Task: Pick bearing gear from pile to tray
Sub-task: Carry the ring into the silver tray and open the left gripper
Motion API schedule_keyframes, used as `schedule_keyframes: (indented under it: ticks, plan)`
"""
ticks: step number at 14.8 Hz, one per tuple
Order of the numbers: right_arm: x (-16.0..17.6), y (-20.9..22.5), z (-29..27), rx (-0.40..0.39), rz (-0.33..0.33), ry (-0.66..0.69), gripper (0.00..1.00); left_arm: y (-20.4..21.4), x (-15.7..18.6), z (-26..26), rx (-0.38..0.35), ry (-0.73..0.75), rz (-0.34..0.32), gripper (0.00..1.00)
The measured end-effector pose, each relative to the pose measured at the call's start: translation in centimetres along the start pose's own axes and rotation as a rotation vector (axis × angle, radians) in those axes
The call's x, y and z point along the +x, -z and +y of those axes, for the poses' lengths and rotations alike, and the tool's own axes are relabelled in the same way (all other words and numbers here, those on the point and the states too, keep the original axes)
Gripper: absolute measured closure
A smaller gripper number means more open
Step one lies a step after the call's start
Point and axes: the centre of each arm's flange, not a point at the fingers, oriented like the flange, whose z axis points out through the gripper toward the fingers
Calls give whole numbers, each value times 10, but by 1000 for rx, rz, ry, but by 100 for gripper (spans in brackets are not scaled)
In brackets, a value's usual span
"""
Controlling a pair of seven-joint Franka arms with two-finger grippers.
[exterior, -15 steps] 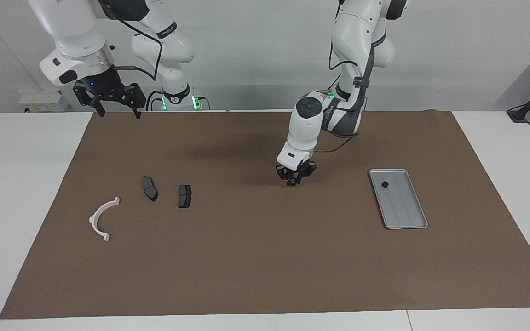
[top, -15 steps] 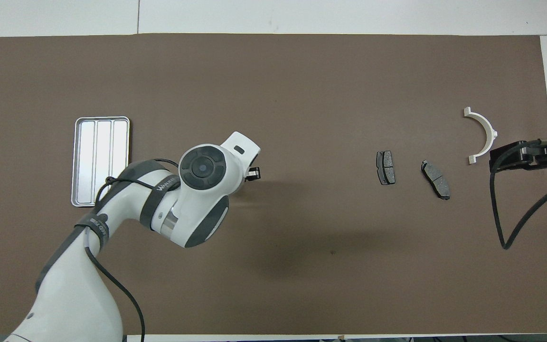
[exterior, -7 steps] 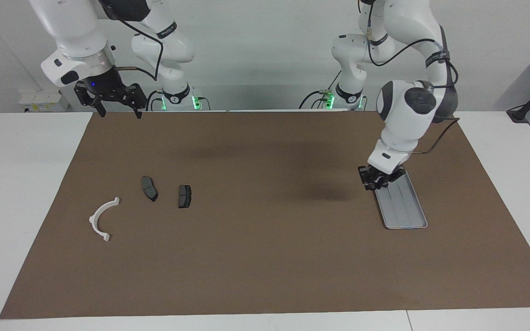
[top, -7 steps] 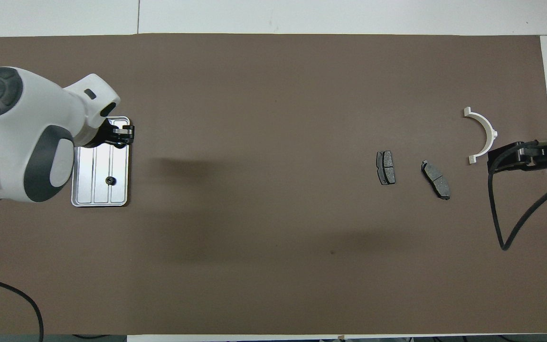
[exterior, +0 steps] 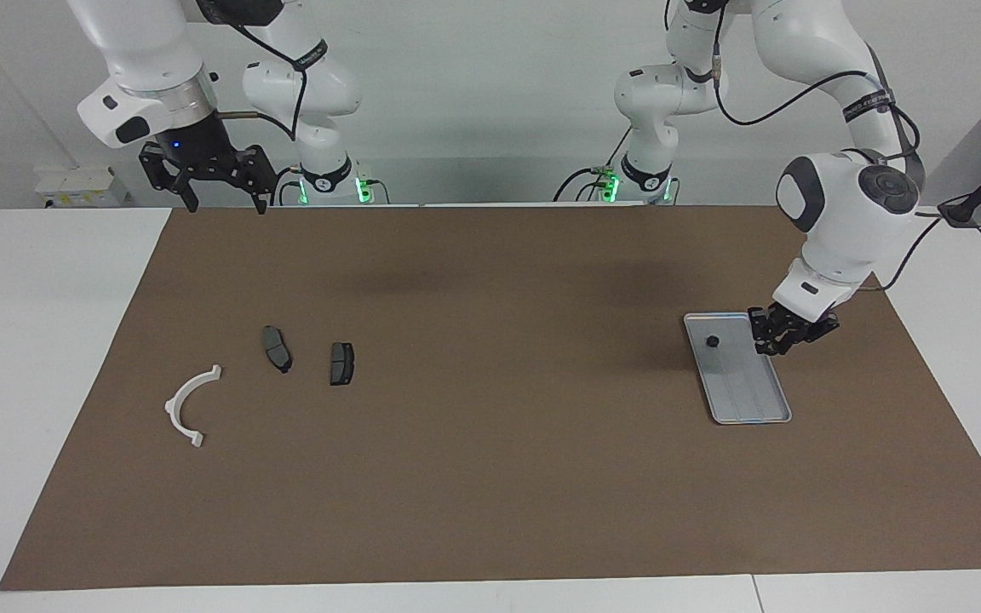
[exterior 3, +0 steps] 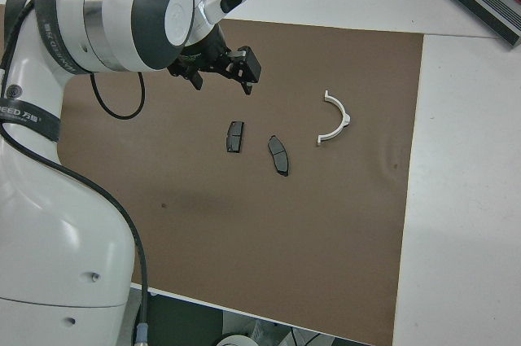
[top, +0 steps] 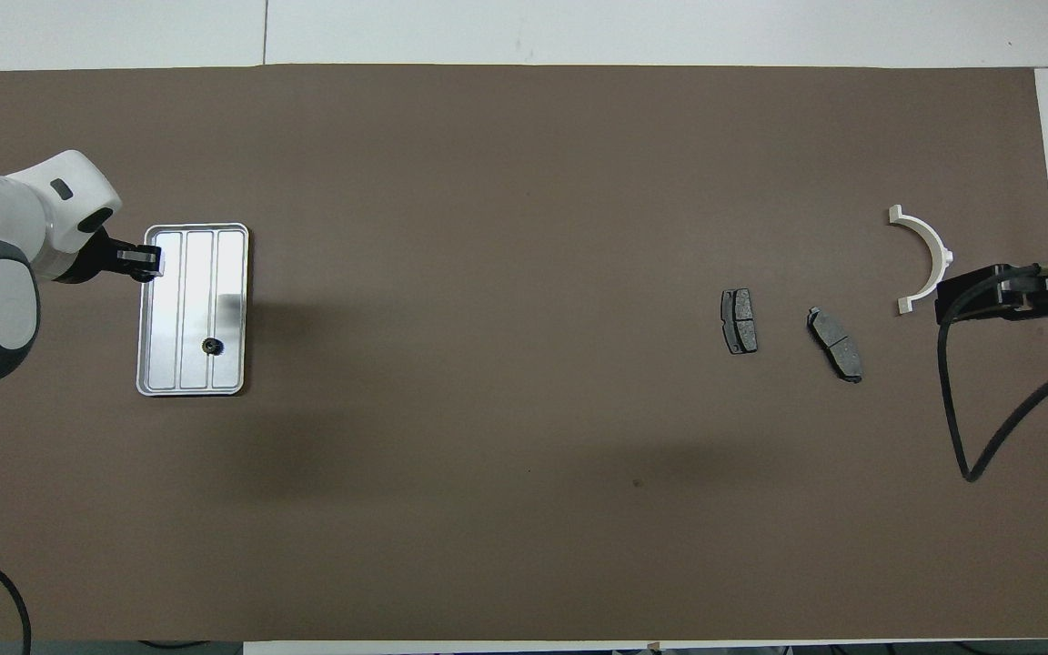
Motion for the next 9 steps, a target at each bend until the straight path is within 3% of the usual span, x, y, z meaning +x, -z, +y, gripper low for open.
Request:
schedule_keyframes:
  ticks: [4,9]
  plan:
    - [2,-3,0,1,-6,1,0,-51,-3,13,-9,-10,15,65]
    - [3,-5,-1,1,-9,2,0,-84,-9,14,-14,-4,3,65]
